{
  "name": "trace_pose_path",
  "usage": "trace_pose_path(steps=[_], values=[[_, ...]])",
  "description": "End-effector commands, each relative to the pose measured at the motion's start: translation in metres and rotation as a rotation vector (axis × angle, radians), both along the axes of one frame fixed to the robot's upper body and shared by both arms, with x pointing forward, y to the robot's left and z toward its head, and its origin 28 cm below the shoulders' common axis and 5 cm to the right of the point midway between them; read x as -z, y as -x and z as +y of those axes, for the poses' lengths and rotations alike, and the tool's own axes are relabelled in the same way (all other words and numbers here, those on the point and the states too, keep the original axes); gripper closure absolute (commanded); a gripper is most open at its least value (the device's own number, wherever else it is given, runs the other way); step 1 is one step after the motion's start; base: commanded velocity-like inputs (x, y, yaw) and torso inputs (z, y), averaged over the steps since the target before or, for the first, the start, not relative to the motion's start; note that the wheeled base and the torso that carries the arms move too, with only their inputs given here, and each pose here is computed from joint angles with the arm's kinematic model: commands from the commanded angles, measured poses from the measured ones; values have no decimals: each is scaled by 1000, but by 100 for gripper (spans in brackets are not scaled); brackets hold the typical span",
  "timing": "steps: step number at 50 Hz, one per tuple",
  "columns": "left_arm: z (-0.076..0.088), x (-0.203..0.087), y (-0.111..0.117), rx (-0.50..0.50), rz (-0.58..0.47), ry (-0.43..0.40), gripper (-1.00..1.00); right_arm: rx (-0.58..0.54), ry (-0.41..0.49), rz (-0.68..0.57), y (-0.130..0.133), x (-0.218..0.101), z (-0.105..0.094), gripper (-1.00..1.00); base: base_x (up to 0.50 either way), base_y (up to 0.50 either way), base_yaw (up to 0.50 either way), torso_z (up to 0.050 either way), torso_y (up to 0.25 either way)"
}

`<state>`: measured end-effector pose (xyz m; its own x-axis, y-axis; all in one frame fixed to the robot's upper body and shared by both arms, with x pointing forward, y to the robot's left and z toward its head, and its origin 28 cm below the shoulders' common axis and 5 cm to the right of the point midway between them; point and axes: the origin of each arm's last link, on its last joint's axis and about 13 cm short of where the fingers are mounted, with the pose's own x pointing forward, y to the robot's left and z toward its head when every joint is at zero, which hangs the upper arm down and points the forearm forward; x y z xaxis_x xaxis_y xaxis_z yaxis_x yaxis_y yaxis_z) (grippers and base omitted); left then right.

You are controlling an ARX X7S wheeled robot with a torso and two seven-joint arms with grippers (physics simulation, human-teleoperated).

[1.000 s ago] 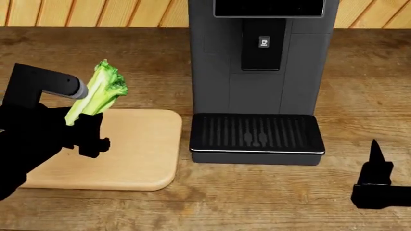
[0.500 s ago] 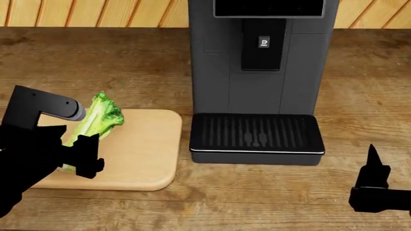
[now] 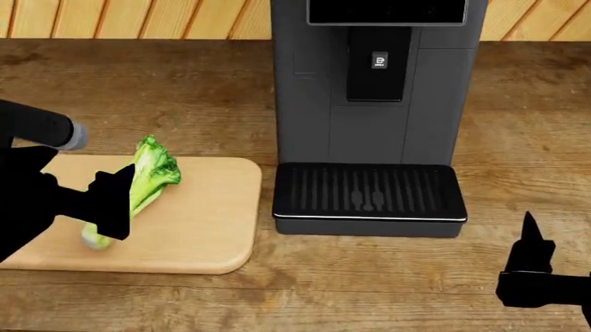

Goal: Place the celery and the celery on separate cutting boards.

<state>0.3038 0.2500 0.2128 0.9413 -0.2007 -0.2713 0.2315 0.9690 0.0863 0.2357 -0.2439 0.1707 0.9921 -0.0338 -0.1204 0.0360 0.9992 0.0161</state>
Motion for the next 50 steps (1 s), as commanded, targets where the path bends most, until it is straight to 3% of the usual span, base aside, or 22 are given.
trace_pose_path(steps=[1, 6, 18, 23, 50], values=[[26, -26, 34, -49, -123, 59, -100, 12, -5, -56, 3, -13, -2, -100, 0, 0, 0, 0, 0], [52, -37, 47, -133, -152, 65, -100, 25, 8, -89, 1, -35, -3, -100, 0, 0, 0, 0, 0], [57, -63, 55, -156, -196, 51, -100, 24, 32, -166, -4, -96, 2, -100, 0, 0, 0, 0, 1], [60, -83, 59, -167, -230, 44, -100, 26, 32, -202, -6, -88, 3, -100, 0, 0, 0, 0, 0], [47, -130, 57, -125, -308, 33, -100, 0, 77, -288, -7, -88, 1, -100, 0, 0, 0, 0, 0]])
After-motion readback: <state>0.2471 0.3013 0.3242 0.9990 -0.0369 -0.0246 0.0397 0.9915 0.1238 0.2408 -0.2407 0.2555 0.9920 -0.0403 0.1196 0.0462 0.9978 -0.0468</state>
